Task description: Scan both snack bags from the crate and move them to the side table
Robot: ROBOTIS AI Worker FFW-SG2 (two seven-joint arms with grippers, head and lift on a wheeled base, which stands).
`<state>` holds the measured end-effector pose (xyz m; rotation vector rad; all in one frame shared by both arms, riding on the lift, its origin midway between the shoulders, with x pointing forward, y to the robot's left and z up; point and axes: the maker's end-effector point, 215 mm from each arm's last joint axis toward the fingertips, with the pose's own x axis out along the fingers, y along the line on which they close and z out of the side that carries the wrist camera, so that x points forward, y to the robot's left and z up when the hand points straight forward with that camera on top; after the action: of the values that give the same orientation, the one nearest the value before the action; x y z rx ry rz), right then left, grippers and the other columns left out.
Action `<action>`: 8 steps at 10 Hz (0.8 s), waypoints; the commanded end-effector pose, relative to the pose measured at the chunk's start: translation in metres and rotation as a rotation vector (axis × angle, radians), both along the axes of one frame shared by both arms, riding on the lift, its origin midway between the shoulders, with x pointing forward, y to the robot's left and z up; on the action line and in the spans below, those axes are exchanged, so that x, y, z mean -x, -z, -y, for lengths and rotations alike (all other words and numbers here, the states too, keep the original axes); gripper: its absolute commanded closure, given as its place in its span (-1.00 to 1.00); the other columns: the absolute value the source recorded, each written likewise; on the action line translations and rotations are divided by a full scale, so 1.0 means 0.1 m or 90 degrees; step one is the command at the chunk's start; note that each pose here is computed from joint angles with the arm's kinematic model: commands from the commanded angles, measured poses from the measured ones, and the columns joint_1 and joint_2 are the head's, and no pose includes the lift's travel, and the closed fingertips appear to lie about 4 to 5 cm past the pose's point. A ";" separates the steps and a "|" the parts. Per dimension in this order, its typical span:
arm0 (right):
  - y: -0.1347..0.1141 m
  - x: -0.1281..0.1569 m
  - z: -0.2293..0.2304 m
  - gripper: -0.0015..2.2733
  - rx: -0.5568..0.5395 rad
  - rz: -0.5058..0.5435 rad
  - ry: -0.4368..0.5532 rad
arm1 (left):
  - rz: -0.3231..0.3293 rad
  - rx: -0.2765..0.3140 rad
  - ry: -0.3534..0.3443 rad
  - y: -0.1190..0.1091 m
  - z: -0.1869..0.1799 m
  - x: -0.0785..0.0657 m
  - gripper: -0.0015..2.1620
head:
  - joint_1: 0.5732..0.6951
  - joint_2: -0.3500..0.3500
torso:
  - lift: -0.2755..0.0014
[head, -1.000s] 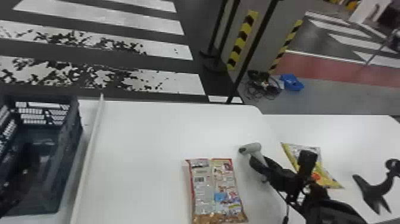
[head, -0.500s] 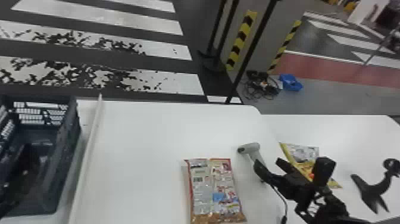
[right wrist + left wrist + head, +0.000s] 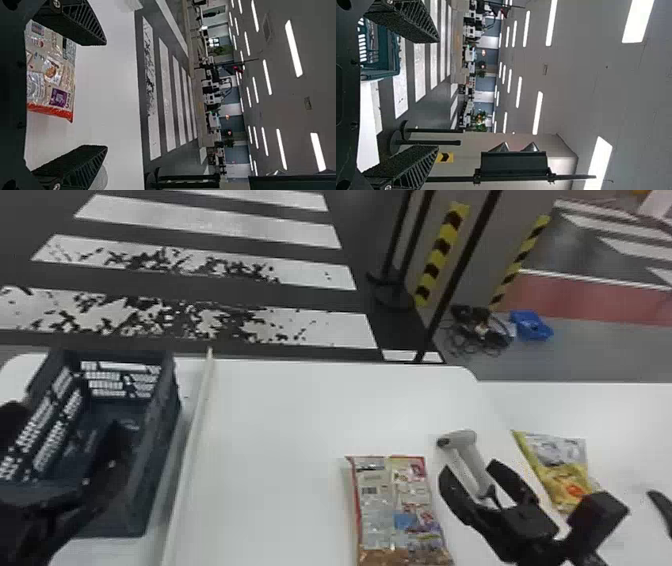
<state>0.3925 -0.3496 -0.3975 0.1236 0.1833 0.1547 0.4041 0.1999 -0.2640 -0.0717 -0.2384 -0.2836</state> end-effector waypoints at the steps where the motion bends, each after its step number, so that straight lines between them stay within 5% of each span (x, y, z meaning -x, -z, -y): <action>1: 0.12 -0.02 -0.40 -0.95 0.000 -0.005 -0.014 | -0.002 -0.001 0.003 0.01 -0.03 -0.03 -0.97 | 1.00 -0.61 | 0.30; 4: 0.52 -0.08 -0.97 -0.95 0.013 -0.035 -0.035 | -0.007 -0.005 0.006 0.06 -0.07 -0.07 -0.97 | 1.00 -0.33 | 0.30; 8: 0.95 -0.15 -0.92 -0.95 0.028 -0.063 -0.032 | -0.014 -0.008 0.009 0.11 -0.10 -0.08 -0.97 | 1.00 -0.18 | 0.30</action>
<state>0.4061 -0.2563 -0.4871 0.0917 0.2822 0.1963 0.4121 0.2088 -0.2737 -0.0639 -0.2171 -0.2979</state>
